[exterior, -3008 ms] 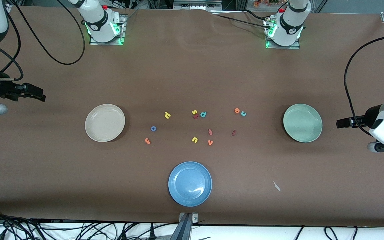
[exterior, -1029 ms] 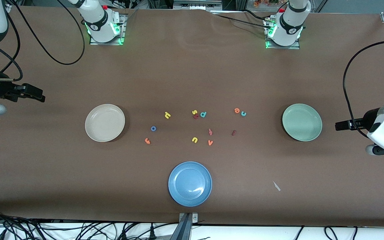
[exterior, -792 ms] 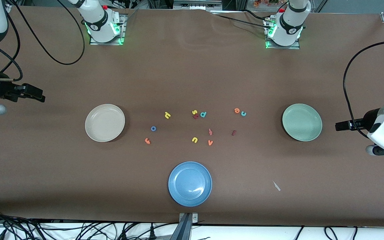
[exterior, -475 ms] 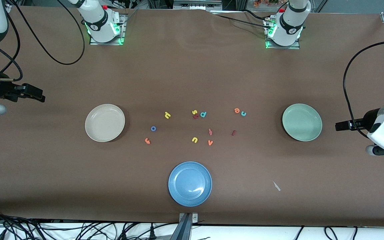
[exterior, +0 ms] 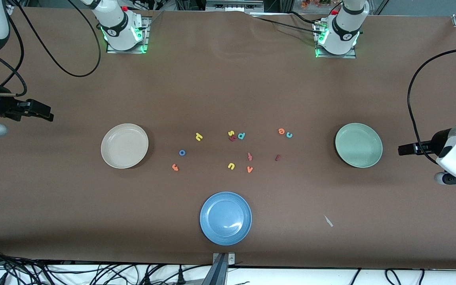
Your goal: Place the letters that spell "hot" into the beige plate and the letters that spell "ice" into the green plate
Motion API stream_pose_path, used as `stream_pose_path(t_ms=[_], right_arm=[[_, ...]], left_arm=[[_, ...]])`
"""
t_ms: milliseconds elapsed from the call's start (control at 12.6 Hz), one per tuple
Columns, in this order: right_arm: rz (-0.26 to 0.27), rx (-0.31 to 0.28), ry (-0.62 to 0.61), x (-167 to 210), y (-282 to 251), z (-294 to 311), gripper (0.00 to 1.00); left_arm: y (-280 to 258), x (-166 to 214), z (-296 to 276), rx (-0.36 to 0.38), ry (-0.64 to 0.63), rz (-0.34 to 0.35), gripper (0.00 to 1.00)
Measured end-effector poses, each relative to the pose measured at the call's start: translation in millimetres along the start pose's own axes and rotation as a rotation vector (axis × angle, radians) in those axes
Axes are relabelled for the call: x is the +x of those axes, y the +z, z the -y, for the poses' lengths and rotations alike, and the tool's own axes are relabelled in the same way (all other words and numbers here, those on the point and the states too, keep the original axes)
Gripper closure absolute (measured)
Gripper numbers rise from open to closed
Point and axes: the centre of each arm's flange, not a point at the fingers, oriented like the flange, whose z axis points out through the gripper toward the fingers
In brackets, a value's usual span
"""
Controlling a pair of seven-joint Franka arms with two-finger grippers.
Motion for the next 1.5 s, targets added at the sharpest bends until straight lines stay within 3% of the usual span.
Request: stream_pose_path(t_ms=[1504], right_arm=[[0.000,0.000,0.000,0.1,0.1,-0.1,0.00]], left_arm=[[5.5,2.4,0.7,-0.001,0.000,0.009,0.00]])
